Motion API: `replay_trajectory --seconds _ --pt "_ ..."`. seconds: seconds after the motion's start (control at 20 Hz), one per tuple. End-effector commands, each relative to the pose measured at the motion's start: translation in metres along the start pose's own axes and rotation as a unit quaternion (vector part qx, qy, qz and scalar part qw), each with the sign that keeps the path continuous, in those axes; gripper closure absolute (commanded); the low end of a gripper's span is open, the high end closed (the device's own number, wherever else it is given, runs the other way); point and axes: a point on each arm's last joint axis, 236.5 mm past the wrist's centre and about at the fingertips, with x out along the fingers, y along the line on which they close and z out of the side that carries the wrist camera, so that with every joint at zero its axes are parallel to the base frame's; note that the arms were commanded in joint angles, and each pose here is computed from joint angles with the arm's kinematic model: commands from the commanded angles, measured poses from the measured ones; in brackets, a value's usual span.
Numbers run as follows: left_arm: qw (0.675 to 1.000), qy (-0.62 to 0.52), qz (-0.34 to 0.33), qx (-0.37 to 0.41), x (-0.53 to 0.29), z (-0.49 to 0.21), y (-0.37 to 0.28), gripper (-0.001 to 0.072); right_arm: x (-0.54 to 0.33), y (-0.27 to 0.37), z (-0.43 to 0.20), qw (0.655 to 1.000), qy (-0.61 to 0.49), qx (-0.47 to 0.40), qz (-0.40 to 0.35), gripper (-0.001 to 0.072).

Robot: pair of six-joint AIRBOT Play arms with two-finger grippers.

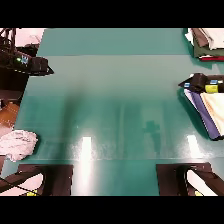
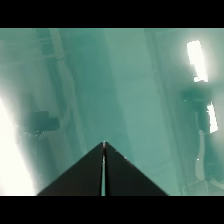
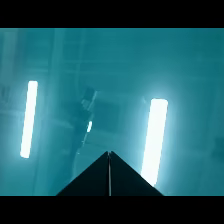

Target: Fold the shirts.

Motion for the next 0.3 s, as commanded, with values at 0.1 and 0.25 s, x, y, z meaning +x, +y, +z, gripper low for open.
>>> replay_trajectory --seconds 0.1,0.25 --pt "1.000 0.001 0.000 0.000 0.0000 -0.0005 0.0000 0.0682 0.0081 0.0198 -0.0023 1.000 0.001 -0.021 0.017 0.0692" --pt "1.000 0.001 0.000 0.000 0.0000 -0.0004 0.0000 0.0682 0.0050 0.0137 -0.0058 1.000 0.010 -0.013 0.013 0.0692"
